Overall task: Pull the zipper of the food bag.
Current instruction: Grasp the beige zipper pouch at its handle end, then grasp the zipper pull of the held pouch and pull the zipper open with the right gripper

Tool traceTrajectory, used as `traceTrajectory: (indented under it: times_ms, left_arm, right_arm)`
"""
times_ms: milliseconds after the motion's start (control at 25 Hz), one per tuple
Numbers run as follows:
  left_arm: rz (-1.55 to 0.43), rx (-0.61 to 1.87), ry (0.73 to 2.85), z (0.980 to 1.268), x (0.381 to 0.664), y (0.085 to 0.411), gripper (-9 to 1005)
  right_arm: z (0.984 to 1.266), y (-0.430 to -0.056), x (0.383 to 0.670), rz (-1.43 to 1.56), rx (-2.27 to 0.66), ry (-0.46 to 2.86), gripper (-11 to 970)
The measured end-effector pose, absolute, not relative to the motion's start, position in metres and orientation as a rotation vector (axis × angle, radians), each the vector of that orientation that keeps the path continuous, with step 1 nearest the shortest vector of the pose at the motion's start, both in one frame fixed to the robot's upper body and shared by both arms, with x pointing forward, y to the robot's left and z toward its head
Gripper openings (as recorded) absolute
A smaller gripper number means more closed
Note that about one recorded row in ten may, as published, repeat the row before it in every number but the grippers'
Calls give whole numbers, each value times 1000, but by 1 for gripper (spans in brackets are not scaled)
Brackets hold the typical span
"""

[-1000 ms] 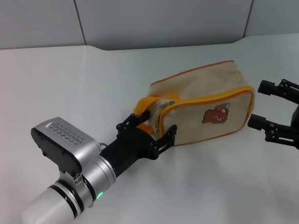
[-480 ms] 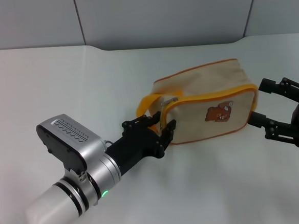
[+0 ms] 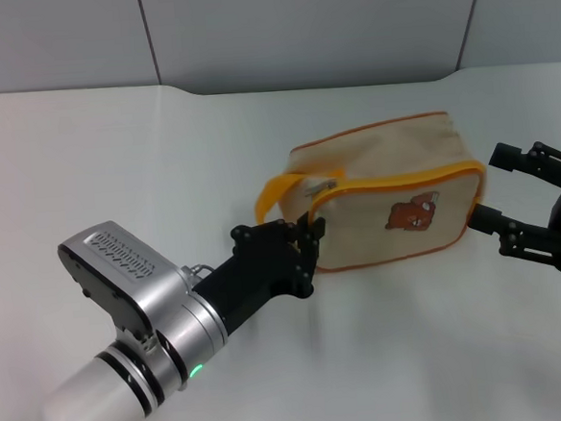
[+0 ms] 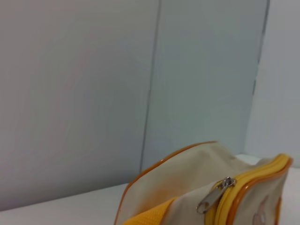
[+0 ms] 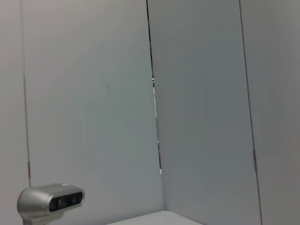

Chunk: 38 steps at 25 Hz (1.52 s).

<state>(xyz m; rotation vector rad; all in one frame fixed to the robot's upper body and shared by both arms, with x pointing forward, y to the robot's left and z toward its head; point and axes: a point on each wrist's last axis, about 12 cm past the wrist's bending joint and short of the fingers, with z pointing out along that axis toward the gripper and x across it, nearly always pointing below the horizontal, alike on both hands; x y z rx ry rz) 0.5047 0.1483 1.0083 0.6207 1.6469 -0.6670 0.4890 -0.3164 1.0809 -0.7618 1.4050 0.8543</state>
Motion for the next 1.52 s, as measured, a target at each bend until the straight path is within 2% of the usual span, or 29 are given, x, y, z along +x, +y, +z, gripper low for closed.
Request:
traceTrajectory:
  times_ms: [240, 640, 880, 1160, 1520]
  left_arm:
    - [-672, 656, 1629, 1010, 505, 145, 70]
    - [-713, 684, 1422, 1025, 498, 162, 67]
    - [-653, 769, 1283, 1039, 509, 190, 62]
    - [-594, 868, 1190, 1052, 522, 207, 61]
    - [-582, 891, 1143, 1058, 524, 213, 58]
  right_arm:
    - [1081, -317, 489, 851, -755, 1401, 819]
    - [1084, -335, 480, 760, -582, 1346, 819]
    - [1078, -339, 476, 592, -400, 1234, 819]
    - [1052, -291, 491, 456, -444, 1238, 818]
    - [1037, -219, 487, 182, -736, 1097, 818]
